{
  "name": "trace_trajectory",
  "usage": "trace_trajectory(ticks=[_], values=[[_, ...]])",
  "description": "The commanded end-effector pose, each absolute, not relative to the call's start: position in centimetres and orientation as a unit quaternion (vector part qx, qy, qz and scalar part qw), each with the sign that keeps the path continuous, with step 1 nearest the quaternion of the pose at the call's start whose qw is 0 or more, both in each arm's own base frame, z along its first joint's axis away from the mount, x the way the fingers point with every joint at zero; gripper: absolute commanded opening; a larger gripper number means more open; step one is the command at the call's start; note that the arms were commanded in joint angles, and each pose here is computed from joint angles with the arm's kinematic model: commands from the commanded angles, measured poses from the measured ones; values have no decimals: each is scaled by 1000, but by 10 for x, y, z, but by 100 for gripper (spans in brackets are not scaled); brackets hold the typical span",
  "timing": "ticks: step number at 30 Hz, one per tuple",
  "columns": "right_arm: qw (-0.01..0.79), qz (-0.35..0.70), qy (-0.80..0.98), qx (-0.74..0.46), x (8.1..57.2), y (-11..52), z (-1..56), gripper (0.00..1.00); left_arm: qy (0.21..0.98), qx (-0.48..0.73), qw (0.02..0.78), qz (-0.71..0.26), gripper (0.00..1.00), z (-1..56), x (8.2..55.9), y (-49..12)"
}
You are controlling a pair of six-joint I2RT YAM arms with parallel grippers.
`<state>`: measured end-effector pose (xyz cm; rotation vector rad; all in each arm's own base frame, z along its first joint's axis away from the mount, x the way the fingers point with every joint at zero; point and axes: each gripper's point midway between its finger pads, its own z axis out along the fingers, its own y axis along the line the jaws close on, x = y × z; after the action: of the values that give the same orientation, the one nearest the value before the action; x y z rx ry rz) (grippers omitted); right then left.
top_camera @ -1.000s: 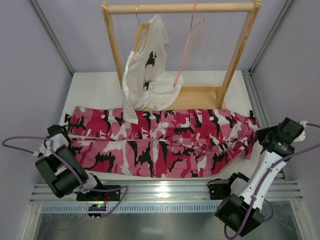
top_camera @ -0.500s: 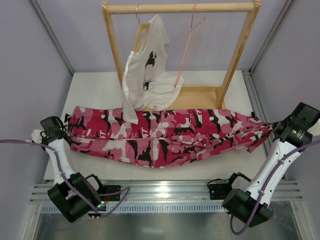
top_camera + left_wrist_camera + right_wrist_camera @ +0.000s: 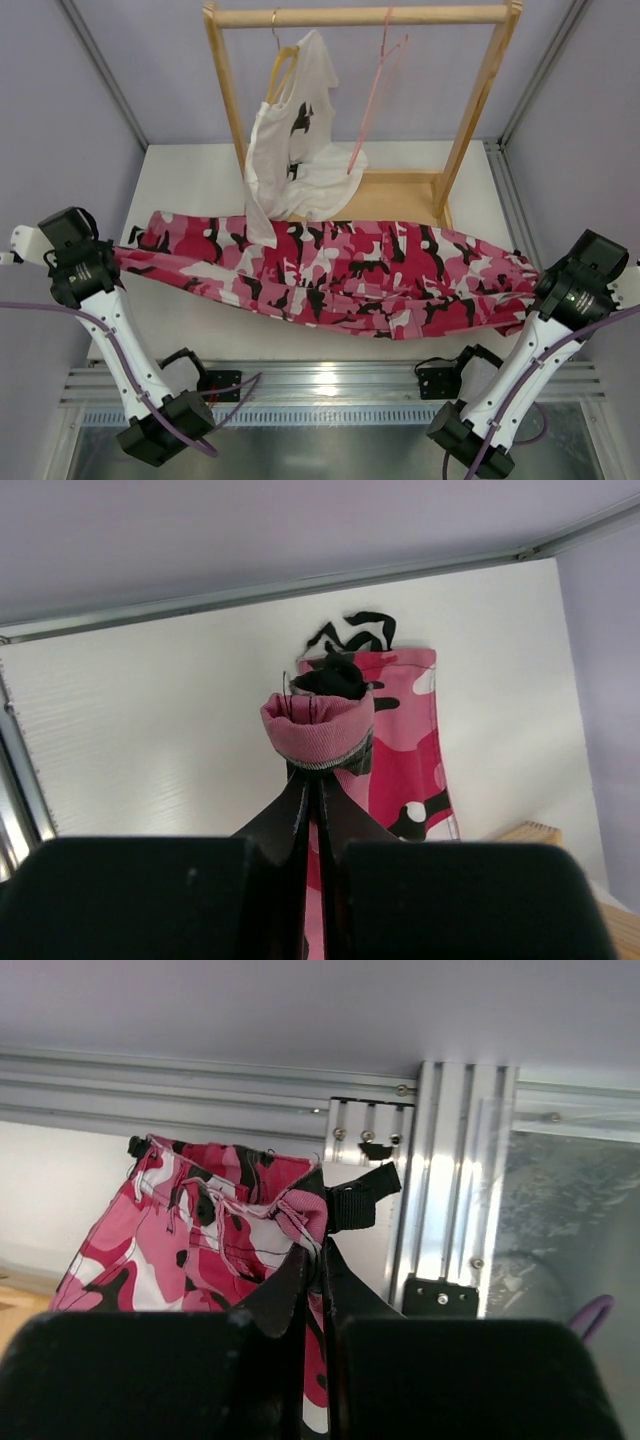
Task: Place the trousers on the hanger
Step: Fold the trousers
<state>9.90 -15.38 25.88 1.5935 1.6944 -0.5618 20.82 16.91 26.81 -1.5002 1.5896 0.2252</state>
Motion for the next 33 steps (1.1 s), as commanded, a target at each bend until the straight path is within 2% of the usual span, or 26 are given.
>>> trace_trajectory(ticks=[1, 3, 8, 12, 14, 23, 26, 33], values=[[377, -307, 599, 636, 66, -169, 287, 4, 648, -599, 457, 109, 0, 281, 199, 169], [378, -330, 573, 648, 52, -170, 293, 4, 656, -599, 441, 131, 0, 276, 192, 171], [391, -329, 555, 656, 46, -167, 290, 4, 640, -593, 458, 168, 0, 280, 181, 176], [399, -301, 590, 635, 73, -174, 265, 4, 652, -586, 452, 166, 0, 265, 193, 180], [378, -302, 608, 629, 83, -181, 253, 4, 648, -587, 458, 160, 0, 265, 200, 183], [350, -282, 640, 624, 119, -200, 224, 4, 667, -581, 459, 88, 0, 248, 254, 180], [351, -267, 659, 609, 134, -204, 217, 4, 671, -581, 446, 118, 0, 246, 258, 183], [414, -192, 676, 579, 175, -201, 226, 4, 701, -567, 404, 155, 0, 224, 285, 186]])
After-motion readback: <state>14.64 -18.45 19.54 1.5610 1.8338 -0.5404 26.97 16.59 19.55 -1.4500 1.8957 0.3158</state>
